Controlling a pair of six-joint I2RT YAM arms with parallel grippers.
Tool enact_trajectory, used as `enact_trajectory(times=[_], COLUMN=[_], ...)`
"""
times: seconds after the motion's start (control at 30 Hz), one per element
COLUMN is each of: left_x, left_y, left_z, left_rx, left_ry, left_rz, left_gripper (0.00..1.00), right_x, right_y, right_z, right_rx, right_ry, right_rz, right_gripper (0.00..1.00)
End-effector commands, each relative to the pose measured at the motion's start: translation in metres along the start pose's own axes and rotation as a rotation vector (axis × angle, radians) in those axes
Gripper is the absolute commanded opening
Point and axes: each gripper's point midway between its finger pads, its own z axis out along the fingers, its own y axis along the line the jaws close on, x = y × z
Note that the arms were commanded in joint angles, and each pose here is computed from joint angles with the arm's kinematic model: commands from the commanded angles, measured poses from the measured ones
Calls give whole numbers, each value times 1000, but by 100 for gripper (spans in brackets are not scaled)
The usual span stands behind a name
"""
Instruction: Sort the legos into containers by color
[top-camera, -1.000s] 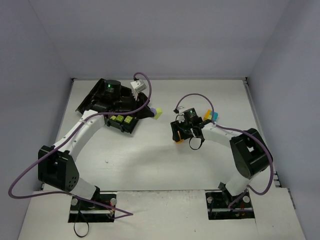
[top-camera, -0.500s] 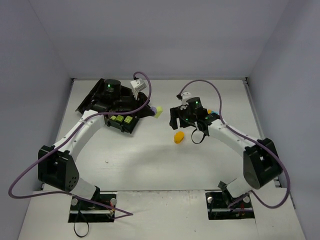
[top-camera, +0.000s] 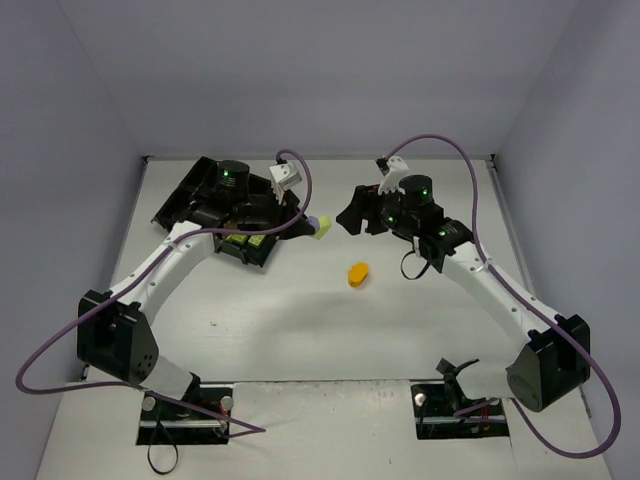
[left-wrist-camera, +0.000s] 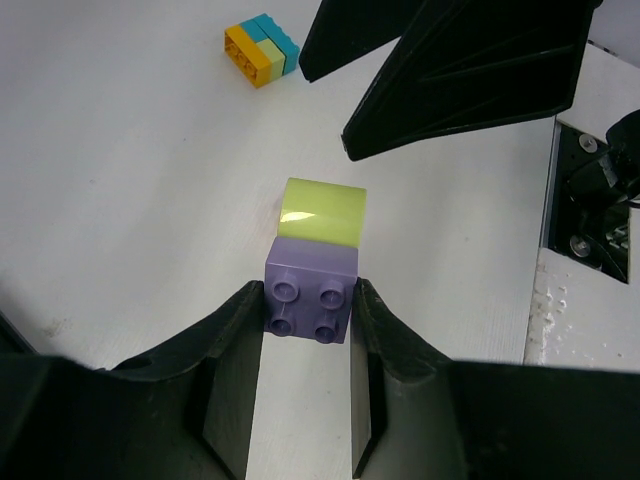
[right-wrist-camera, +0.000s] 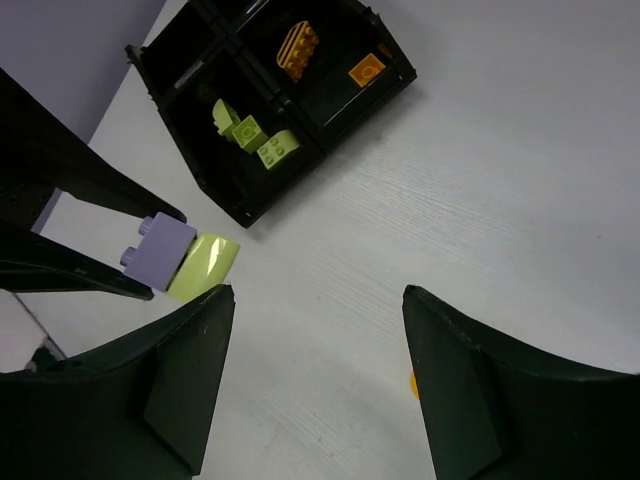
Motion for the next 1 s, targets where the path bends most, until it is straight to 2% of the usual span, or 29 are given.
enact_trajectory(times=[0.0, 0.3, 0.77, 0.87, 0.97], left_x=[-43, -48, -62, -61, -60], left_y=[-10, -17, -20, -21, -20], left_z=[-3, 4, 4, 4, 4], left_rx=[21, 4, -24, -22, -29], left_ry=[-92, -116, -183, -185, -184], left_rz=[146, 199, 262, 260, 260], left_gripper=[0, 0, 0, 0, 0], right_x=[-38, -41, -30, -29, -26], right_y=[35, 53, 57, 56, 49], right_z=[-11, -4, 2, 2, 2], right_rx=[-132, -233, -300, -310, -296], right_ry=[-88, -81, -33, -29, -28], right_rz=[56, 131, 188, 200, 206], right_gripper=[65, 50, 31, 22, 0])
